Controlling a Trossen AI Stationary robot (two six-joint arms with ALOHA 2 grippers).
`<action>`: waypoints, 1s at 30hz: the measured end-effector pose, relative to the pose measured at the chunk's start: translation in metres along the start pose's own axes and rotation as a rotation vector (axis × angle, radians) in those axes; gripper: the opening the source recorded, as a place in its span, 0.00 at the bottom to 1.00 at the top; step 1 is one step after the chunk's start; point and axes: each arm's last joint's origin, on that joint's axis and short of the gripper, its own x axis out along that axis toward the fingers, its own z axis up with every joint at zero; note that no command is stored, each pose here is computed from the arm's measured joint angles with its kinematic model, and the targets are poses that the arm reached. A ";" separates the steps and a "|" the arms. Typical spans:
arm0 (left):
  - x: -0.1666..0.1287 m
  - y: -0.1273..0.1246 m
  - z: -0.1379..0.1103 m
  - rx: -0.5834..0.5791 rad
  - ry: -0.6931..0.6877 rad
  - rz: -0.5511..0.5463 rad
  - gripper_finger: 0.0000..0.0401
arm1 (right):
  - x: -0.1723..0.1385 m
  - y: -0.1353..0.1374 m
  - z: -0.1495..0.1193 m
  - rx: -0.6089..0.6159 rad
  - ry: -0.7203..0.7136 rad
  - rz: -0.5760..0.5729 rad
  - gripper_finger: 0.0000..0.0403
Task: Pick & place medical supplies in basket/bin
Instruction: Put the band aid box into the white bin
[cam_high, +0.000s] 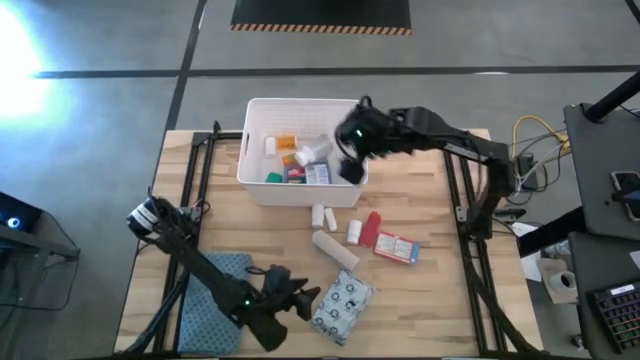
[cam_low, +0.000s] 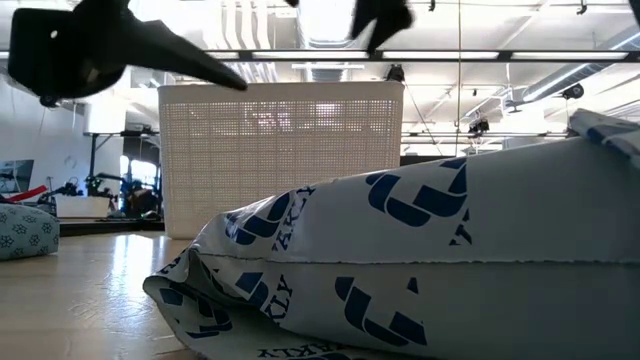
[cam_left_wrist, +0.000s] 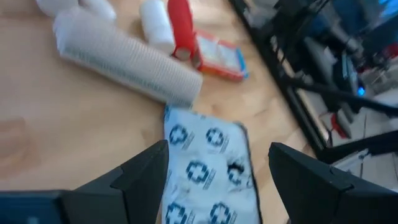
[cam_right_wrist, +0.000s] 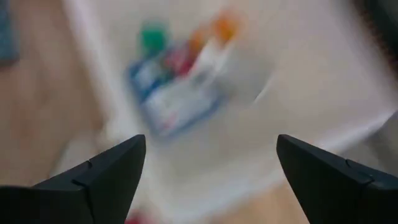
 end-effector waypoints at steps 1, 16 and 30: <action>0.002 0.000 0.001 -0.002 0.024 0.008 0.64 | -0.005 0.002 -0.009 0.020 0.067 0.029 0.87; 0.016 0.006 0.014 0.139 0.265 0.062 0.64 | -0.047 0.065 -0.136 0.043 0.440 0.153 0.87; 0.015 0.013 0.023 0.202 0.294 0.037 0.64 | 0.032 0.076 -0.245 0.265 0.402 0.235 0.87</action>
